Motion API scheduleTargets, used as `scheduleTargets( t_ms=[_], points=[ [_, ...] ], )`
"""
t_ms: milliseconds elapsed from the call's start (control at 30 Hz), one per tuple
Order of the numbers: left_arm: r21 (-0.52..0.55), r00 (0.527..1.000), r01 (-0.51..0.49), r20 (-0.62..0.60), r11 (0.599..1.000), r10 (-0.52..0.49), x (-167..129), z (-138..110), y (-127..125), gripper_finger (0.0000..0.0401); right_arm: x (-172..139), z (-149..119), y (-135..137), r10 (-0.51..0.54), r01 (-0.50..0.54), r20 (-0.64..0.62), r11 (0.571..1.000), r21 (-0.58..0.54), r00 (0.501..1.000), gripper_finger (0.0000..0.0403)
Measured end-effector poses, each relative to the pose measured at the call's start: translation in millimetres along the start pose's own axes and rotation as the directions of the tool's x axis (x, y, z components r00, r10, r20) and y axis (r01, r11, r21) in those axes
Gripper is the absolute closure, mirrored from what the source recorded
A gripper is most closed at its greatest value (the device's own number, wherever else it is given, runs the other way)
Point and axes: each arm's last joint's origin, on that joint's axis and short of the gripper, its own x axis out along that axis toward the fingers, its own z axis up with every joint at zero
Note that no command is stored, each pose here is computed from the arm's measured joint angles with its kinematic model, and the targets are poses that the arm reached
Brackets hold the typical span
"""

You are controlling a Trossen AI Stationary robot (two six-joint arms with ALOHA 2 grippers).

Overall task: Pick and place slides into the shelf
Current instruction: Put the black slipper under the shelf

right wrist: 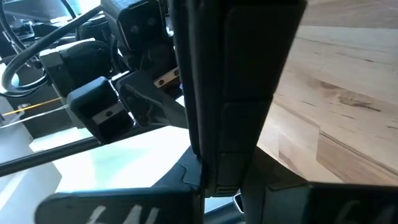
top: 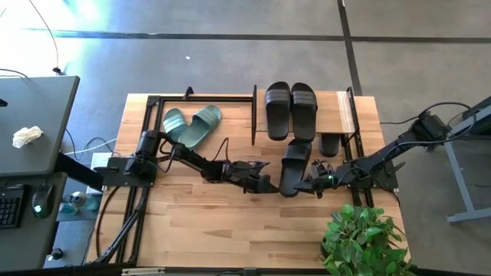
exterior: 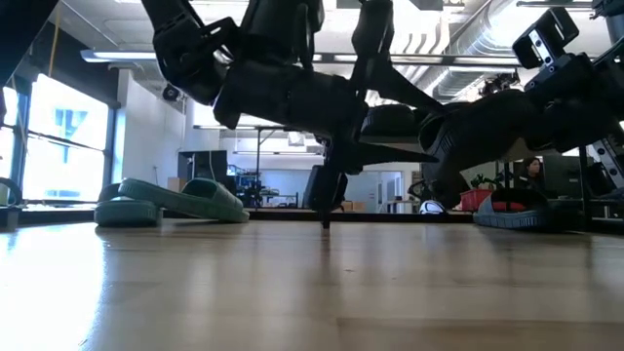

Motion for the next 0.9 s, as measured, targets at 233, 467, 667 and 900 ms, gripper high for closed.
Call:
scheduleTargets(
  t_ms=[233,467,667,900],
  points=[
    [-0.008,1.0,0.017,0.006,1.0,-0.017,2.6,1.1,-4.2,0.0223,0.0,-0.1,0.3,0.003,-0.003,0.0,1.0,-0.006,1.0,0.037],
    [-0.018,0.997,0.042,-0.06,0.999,-0.043,22.7,1.4,-5.6,0.0223,1.2,-0.9,0.7,-0.014,0.014,-0.004,1.0,-0.023,1.0,0.037],
    [-0.058,0.998,0.042,-0.049,0.997,-0.045,26.6,2.0,-3.4,0.0224,1.9,-1.0,1.5,-0.017,0.017,0.006,0.999,-0.032,1.0,0.037],
    [-0.091,1.0,0.028,0.0,0.995,-0.028,26.7,2.9,-2.6,0.0225,1.9,-0.6,1.0,-0.021,0.022,0.012,0.999,-0.033,1.0,0.037]
  ],
)
